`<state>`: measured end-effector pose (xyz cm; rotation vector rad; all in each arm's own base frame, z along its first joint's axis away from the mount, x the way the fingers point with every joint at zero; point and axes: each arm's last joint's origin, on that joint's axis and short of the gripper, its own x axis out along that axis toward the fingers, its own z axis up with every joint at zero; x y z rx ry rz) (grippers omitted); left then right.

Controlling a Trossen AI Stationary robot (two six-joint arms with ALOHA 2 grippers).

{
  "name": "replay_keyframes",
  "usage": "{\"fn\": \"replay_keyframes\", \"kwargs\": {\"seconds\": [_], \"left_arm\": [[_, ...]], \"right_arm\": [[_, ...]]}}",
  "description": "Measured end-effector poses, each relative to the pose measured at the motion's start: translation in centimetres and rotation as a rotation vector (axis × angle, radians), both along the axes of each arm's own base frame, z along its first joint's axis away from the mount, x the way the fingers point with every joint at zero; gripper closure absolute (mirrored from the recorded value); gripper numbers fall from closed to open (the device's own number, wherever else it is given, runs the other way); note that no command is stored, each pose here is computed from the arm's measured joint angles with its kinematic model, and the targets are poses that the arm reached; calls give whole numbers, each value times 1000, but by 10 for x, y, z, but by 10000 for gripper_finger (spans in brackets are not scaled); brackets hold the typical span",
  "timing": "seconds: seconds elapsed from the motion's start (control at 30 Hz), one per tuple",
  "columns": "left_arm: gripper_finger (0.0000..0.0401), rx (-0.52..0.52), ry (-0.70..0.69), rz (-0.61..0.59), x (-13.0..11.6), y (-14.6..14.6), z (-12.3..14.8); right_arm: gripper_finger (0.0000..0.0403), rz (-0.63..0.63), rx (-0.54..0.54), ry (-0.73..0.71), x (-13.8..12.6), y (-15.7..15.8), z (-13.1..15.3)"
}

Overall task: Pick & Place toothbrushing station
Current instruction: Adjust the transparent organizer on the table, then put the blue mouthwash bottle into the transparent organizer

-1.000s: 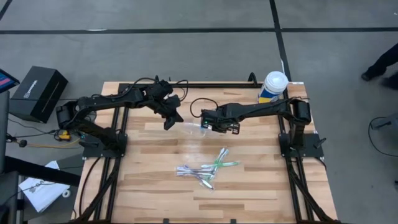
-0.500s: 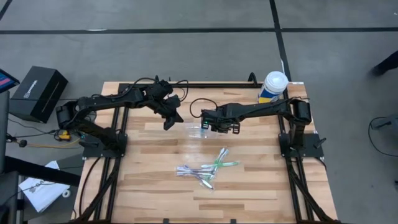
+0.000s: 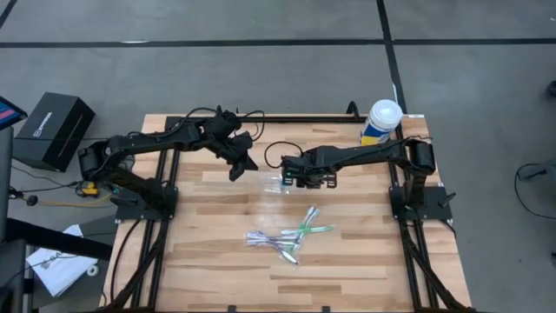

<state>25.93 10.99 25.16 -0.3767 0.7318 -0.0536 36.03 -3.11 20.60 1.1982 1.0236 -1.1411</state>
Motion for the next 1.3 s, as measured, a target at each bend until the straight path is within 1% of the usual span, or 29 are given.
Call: {"fn": "replay_keyframes", "kwargs": {"seconds": [0.07,0.17,0.23,0.37,0.43,0.5,0.6,0.67,0.73,0.83,0.97,1.03,1.07,1.17,1.23,1.3], "left_arm": [[401,2,-27,9,1,3,2],[401,-23,-94,22,2,8,8],[401,-23,-146,39,4,9,14],[401,-18,-200,60,3,11,22],[401,-19,-201,67,2,12,23],[401,-21,-200,72,1,13,23],[401,-38,-197,91,1,15,23],[401,-54,-194,103,0,15,23],[401,-72,-191,116,1,15,23],[401,-83,-189,117,1,14,23],[401,-76,-191,110,2,12,23],[401,-72,-190,113,2,12,23],[401,-71,-190,113,2,12,23],[401,-70,-190,120,1,14,23],[401,-63,-184,135,1,15,22],[401,-65,-179,151,1,15,22]], "right_arm": [[344,33,5,36,-7,-1,6],[344,71,1,70,-20,-5,19],[344,79,-27,46,-28,-9,34],[341,78,-80,-24,-45,-17,64],[332,88,-97,-50,-52,-20,74],[318,98,-137,-71,-59,-23,84],[294,146,-187,-59,-69,-30,93],[280,205,-193,-7,-75,-37,94],[267,292,-202,40,-79,-44,93],[252,469,-222,95,-81,-56,90],[244,707,-234,119,-77,-80,80],[244,788,-202,152,-76,-94,69],[245,816,-178,144,-75,-103,63],[251,857,-126,47,-70,-125,49],[256,871,-99,-34,-66,-138,41],[259,879,-83,-86,-64,-145,35]]}}
